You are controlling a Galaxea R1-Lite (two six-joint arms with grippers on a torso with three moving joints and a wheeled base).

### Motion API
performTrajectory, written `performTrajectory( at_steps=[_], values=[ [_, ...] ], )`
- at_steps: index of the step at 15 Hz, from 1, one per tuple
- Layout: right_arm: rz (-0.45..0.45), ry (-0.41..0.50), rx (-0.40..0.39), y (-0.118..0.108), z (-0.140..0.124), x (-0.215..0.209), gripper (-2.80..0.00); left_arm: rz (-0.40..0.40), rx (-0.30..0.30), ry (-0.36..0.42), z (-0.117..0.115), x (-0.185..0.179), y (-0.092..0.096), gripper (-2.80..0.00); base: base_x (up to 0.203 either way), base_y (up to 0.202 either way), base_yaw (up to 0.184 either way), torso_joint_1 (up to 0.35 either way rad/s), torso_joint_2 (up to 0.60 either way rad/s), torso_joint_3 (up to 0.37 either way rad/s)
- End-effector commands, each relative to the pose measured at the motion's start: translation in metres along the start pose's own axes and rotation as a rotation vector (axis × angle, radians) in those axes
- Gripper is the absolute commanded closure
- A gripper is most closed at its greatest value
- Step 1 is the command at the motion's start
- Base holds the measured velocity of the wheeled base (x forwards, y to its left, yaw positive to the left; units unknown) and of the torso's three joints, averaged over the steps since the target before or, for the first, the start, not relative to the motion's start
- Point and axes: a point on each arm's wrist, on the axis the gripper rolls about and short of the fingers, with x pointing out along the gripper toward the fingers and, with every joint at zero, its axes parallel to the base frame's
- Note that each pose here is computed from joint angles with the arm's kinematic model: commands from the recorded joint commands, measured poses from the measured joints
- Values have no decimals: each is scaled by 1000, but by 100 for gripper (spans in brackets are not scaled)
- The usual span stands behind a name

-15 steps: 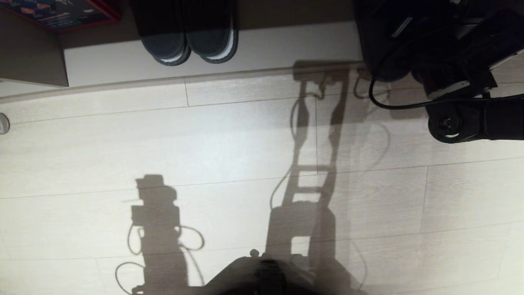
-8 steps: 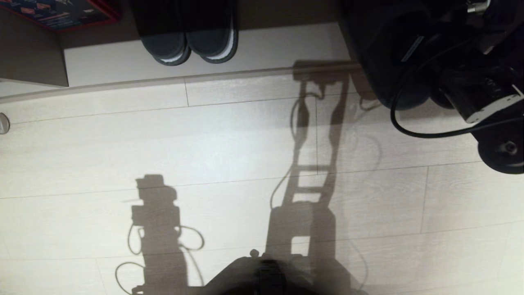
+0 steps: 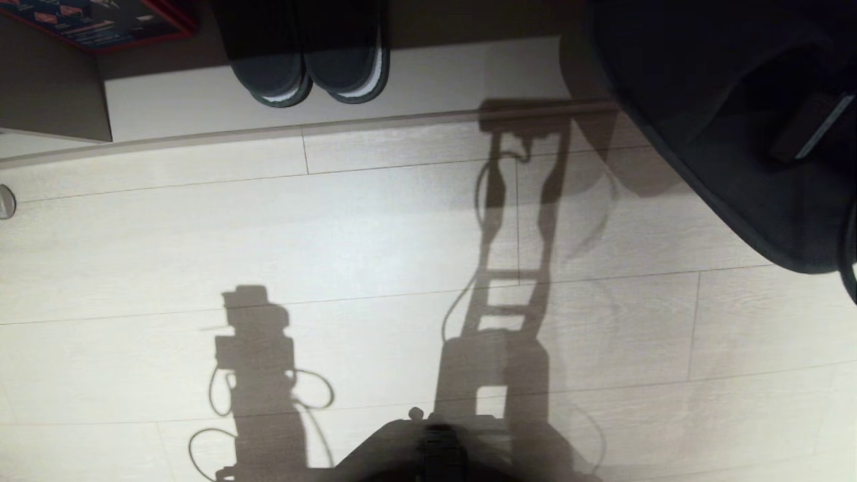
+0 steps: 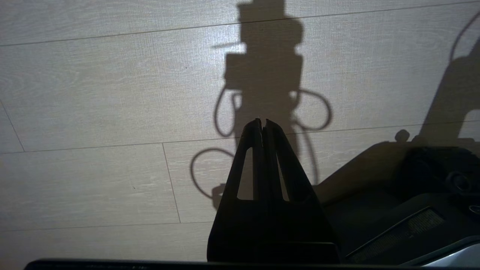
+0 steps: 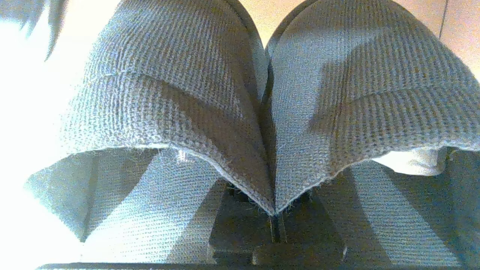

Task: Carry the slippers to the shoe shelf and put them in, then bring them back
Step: Pick up the slippers in the shoe cabinet, then place the slippers on the floor

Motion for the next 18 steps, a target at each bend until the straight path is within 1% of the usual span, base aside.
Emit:
performTrajectory(
  at_steps=[1,2,3,5,7,11,13,14,15,16,18],
  values=[
    [8,-13,1,-4,19,-38,0,0,0,-1,0,0,0,0,0,0,0,0,0,0],
    [9,-12,1,-6,24,-61,0,0,0,-1,0,0,0,0,0,0,0,0,0,0],
    [10,-1,1,-8,22,-81,0,0,0,0,0,0,0,0,0,0,0,0,0,0],
    [14,79,-3,-6,-6,-118,0,0,1,-1,0,0,0,0,0,0,0,0,0,0],
    [-9,121,-8,-6,-27,-143,0,0,1,-1,0,0,0,0,0,0,0,0,0,0],
    [-112,87,-44,-5,-49,-194,0,0,1,0,0,0,0,0,0,0,0,0,0,0],
    [-157,51,-64,-1,-57,-217,0,-2,1,0,0,0,0,0,0,0,0,0,0,0],
    [-174,50,-71,2,-63,-228,0,0,1,0,0,0,0,0,0,0,0,0,0,0],
    [-188,73,-75,5,-72,-236,0,0,1,-1,0,0,0,0,0,0,0,0,0,0],
    [-184,95,-63,7,-81,-240,0,0,4,0,0,0,0,0,0,0,0,0,0,0],
    [-141,95,-29,13,-103,-254,0,-2,4,0,0,0,0,0,0,0,0,0,0,0]
  ],
)
